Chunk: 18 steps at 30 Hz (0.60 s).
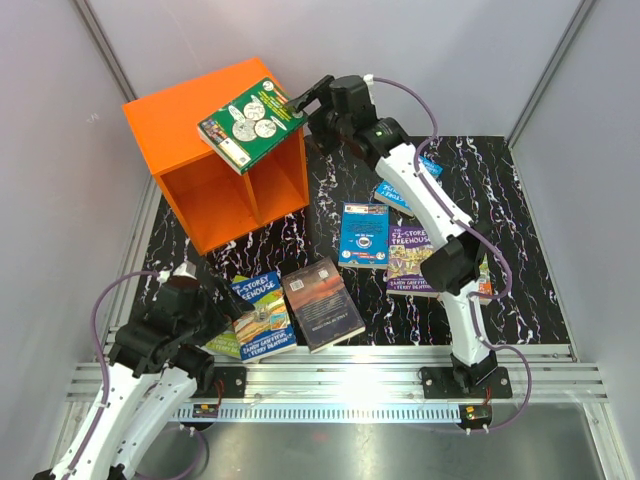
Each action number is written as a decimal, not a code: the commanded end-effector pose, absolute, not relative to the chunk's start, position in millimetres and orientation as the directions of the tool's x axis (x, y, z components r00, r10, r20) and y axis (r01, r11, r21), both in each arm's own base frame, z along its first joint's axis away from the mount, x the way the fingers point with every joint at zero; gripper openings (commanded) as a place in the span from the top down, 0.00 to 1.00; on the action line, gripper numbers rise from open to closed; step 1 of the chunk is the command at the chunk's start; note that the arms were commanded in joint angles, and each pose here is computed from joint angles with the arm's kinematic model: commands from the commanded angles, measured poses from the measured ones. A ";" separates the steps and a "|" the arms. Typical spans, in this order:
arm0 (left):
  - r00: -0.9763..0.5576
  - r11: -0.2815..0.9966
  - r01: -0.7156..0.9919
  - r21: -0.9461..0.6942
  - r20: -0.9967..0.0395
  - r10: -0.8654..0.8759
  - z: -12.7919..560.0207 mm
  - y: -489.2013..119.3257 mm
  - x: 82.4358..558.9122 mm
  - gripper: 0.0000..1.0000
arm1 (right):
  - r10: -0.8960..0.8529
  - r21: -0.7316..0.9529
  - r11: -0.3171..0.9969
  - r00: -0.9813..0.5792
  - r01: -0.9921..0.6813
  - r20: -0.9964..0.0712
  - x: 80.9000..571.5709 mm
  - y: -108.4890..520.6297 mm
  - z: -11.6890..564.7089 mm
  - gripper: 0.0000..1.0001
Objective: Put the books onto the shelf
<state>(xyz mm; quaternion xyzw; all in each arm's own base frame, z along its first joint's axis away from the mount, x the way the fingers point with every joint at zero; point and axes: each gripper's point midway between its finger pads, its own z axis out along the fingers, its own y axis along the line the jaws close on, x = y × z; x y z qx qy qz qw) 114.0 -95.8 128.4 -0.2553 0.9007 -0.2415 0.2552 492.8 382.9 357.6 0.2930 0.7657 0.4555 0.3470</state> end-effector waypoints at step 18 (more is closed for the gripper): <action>-0.732 0.740 -0.317 -0.593 -0.344 -0.589 130.1 -100.1 118.7 0.01 | 0.535 0.946 0.276 -0.790 -0.171 -0.299 387.1 472.4 418.9 0.14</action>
